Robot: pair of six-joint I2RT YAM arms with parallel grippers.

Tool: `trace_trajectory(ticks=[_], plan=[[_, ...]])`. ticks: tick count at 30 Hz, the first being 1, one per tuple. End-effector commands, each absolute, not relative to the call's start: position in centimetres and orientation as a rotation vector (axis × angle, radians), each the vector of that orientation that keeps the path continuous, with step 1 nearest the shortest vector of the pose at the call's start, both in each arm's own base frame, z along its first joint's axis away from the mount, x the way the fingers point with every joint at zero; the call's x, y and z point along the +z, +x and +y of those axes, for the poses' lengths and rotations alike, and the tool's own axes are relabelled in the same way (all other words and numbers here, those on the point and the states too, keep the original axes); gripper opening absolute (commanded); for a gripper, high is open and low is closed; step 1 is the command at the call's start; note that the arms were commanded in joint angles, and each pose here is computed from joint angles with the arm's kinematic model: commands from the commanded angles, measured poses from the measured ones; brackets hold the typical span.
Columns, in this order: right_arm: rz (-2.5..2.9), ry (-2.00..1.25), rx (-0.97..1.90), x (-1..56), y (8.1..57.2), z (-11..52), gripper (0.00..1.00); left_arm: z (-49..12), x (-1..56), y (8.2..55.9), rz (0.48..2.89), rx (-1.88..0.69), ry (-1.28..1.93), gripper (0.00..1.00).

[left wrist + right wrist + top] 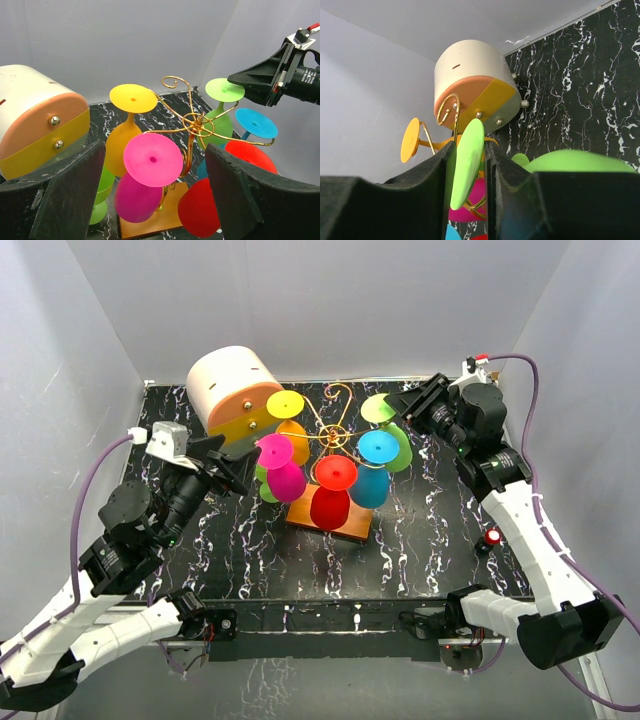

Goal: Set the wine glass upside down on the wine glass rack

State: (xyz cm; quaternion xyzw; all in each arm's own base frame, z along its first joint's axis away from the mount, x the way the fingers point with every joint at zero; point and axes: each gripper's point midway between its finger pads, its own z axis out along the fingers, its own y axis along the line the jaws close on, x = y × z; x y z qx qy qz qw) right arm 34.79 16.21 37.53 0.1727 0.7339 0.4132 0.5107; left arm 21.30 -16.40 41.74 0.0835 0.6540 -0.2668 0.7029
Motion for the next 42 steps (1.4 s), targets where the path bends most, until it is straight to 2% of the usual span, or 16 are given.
trace_trajectory(ticks=[1, 13, 16, 19, 21, 22, 24, 28, 31, 39, 42], plan=[[1.676, 0.367, 0.988, 40.9, 35.0, 16.0, 0.31, -16.0, 42.3, 21.0, 1.428, -0.601, 0.177, 0.80], [1.666, 0.327, 0.885, 40.9, 34.9, 14.8, 0.63, -14.8, 38.1, 22.6, 1.536, -0.408, 0.192, 0.79], [1.677, 0.333, 0.862, 40.4, 34.9, 14.6, 0.68, -13.1, 36.3, 23.6, 1.583, -0.270, 0.141, 0.76], [1.673, 0.357, 0.838, 40.4, 34.8, 14.0, 0.70, -11.0, 34.0, 24.5, 1.641, -0.112, 0.064, 0.81], [1.650, 0.375, 0.816, 40.9, 34.3, 13.3, 0.70, -10.5, 32.7, 24.7, 1.674, -0.064, 0.036, 0.87], [1.638, 0.387, 0.802, 41.2, 34.2, 12.9, 0.70, -10.2, 32.1, 24.7, 1.691, -0.043, 0.015, 0.96], [1.609, 0.407, 0.770, 41.9, 33.7, 12.0, 0.70, -9.4, 31.0, 24.8, 1.719, 0.007, -0.029, 0.99], [1.565, 0.429, 0.718, 43.5, 32.6, 10.5, 0.71, -7.3, 29.0, 24.7, 1.756, 0.133, -0.162, 0.98], [1.540, 0.438, 0.705, 44.4, 31.8, 9.9, 0.71, -7.4, 27.4, 24.7, 1.785, 0.124, -0.179, 0.98], [1.515, 0.452, 0.705, 45.0, 30.4, 9.2, 0.71, -7.9, 21.6, 26.9, 2.011, -0.081, -0.322, 0.88], [1.514, 0.444, 0.713, 45.0, 30.1, 9.3, 0.71, -9.0, 19.7, 28.2, 2.123, -0.270, -0.370, 0.87]])
